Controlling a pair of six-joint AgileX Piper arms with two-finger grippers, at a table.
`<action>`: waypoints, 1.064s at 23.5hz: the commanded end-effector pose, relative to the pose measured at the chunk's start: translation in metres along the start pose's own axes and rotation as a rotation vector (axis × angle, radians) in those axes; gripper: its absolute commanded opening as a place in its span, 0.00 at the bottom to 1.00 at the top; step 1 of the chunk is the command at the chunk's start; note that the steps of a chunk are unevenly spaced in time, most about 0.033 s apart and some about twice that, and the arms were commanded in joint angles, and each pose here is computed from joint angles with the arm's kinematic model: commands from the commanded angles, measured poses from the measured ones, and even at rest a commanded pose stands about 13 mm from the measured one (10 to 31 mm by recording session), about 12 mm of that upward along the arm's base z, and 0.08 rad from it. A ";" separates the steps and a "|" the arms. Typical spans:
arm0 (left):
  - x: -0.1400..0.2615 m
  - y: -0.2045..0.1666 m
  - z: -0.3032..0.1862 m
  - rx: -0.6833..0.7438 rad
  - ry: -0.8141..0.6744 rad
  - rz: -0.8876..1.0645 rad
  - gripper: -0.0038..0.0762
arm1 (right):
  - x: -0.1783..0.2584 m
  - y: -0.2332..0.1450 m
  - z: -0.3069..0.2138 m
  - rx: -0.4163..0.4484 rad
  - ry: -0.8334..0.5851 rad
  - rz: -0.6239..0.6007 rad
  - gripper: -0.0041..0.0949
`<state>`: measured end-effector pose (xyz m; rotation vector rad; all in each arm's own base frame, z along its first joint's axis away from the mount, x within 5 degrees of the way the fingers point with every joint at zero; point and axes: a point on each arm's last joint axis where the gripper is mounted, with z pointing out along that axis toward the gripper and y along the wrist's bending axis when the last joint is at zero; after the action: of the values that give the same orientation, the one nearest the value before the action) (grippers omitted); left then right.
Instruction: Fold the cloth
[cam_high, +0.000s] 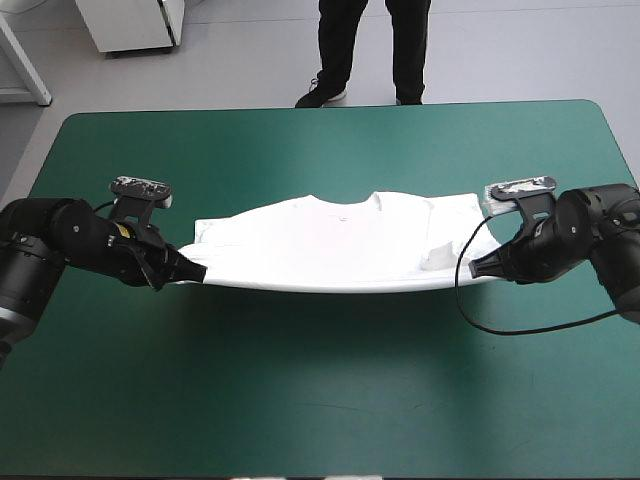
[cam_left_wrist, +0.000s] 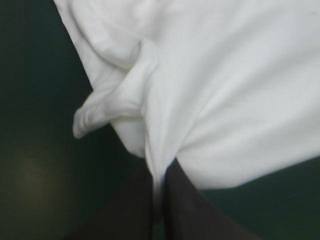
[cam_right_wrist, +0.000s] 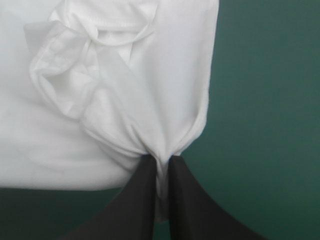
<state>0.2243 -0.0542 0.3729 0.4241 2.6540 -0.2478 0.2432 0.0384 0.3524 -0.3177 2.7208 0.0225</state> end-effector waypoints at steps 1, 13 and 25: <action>-0.002 -0.006 -0.021 0.009 -0.040 0.004 0.04 | -0.009 -0.006 -0.026 0.053 -0.129 -0.007 0.02; -0.079 0.023 0.041 -0.104 -0.040 -0.002 0.04 | -0.118 -0.018 0.048 0.097 -0.142 -0.038 0.02; -0.102 0.039 0.107 -0.118 0.019 0.003 0.04 | -0.142 -0.043 0.122 -0.067 -0.050 0.050 0.02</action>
<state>0.3662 -0.0675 0.2968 0.4137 2.7789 -0.0770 0.4240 0.0436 0.2789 -0.2831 2.7565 0.1065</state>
